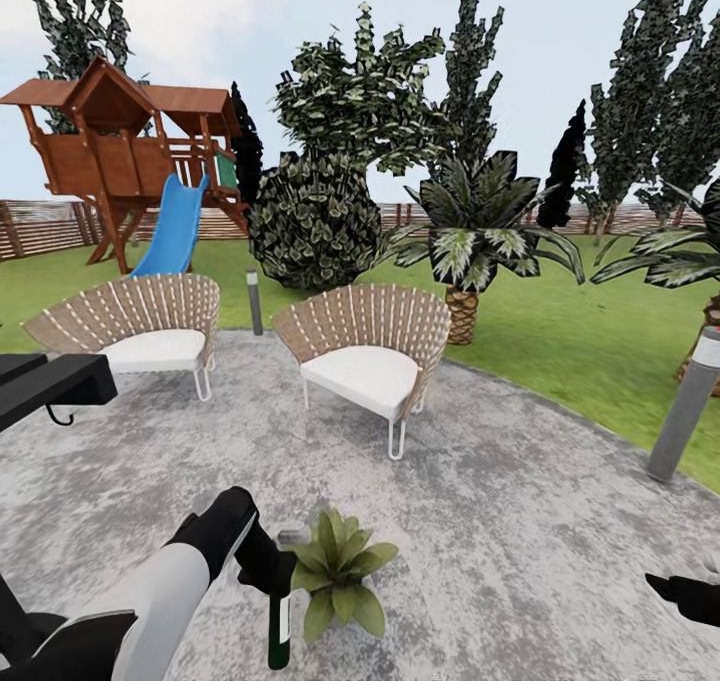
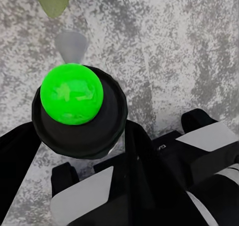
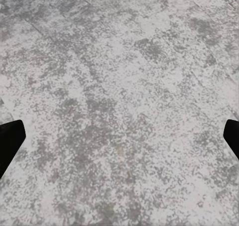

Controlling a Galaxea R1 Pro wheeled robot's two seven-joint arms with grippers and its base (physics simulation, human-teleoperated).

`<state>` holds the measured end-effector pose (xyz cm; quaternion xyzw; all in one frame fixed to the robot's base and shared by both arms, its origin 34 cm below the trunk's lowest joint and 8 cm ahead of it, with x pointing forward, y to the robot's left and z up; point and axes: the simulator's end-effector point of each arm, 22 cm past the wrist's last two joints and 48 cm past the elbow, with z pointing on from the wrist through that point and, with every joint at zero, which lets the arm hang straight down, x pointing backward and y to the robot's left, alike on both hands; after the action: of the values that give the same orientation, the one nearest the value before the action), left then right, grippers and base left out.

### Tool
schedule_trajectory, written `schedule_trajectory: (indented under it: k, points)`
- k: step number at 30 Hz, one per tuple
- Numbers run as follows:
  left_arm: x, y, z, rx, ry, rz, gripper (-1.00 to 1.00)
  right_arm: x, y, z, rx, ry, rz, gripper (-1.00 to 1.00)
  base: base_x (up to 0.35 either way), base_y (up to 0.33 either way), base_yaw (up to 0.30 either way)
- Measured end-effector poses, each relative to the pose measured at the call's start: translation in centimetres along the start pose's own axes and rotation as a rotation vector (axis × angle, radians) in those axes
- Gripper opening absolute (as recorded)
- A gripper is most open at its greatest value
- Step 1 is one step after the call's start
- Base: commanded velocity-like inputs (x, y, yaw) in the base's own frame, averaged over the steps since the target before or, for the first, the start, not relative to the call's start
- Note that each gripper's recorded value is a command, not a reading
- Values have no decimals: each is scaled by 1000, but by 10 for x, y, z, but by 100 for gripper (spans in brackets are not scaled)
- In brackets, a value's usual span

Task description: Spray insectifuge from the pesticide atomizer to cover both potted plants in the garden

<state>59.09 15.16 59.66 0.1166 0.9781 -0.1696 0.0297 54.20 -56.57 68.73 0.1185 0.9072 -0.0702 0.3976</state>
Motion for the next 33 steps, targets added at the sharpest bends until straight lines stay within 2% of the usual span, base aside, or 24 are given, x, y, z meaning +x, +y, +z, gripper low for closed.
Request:
schedule_trajectory:
  k: [33]
  points:
    - [11, 11, 21, 5, 47, -22, -100, 18, 0, 13, 11, 52, -12, 100, 0, 0, 0]
